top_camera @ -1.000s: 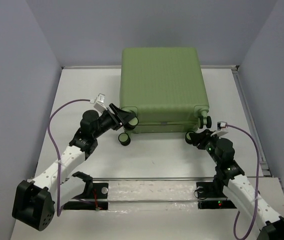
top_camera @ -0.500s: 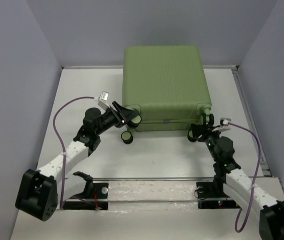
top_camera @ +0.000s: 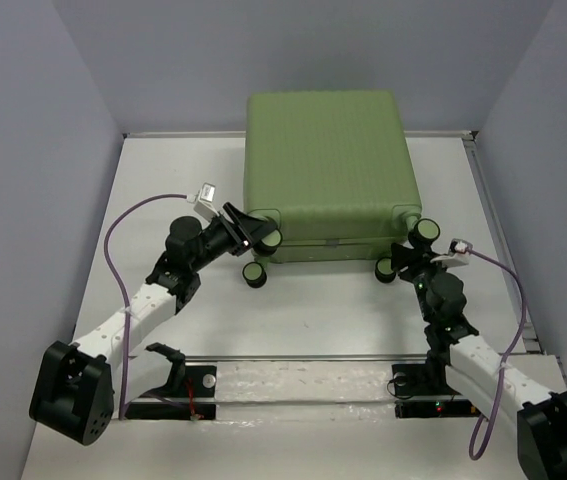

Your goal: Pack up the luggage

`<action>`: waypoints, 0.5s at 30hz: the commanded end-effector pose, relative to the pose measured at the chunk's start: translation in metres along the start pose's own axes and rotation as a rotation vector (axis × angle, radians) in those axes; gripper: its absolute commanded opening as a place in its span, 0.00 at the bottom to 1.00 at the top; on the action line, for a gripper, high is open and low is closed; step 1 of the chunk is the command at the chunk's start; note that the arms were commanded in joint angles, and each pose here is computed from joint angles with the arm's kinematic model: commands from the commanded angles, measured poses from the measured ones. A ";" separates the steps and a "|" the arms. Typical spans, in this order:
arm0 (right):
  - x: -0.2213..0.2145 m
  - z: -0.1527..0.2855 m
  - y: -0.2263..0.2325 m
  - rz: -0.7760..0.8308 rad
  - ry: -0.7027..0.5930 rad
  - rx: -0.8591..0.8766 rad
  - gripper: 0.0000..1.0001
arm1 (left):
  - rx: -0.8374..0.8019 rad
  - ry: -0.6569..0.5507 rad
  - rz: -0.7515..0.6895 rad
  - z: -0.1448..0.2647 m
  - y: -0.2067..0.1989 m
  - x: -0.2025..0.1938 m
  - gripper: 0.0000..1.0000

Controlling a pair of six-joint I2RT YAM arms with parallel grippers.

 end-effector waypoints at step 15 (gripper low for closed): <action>-0.005 -0.034 0.018 0.096 -0.054 0.162 0.31 | -0.216 -0.162 -0.215 0.016 -0.056 0.038 0.06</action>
Point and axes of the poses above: each gripper's point midway between its finger pads, its own z axis back along the fingers, its own y axis along the line the jaws close on, x = y × z, the point moved 4 cm from there along z, back along the fingers, and after that the axes turned 11 degrees about -z, right-handed, at the moved point
